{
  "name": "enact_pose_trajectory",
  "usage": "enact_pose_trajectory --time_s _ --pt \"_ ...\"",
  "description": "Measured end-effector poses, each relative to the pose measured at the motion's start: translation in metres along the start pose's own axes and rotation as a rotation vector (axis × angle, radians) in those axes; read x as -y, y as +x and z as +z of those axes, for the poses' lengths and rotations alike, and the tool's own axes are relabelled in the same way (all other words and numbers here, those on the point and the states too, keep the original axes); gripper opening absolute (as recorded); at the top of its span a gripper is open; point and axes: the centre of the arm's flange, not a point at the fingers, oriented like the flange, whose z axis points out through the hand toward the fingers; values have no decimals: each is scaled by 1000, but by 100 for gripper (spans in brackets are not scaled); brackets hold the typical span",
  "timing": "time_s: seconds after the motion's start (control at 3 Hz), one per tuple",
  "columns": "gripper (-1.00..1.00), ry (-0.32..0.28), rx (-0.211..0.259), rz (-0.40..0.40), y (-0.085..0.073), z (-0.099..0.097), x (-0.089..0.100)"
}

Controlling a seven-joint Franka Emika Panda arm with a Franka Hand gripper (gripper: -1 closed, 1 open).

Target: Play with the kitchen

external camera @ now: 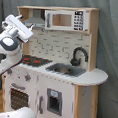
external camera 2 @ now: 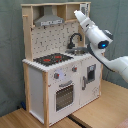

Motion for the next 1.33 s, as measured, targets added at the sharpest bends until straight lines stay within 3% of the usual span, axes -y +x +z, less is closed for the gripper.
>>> enact_pose_trajectory --time_s 0.33,1.33 --pt "100 19 36 71 17 10 -2" --pt "100 84 110 250 58 25 -36"
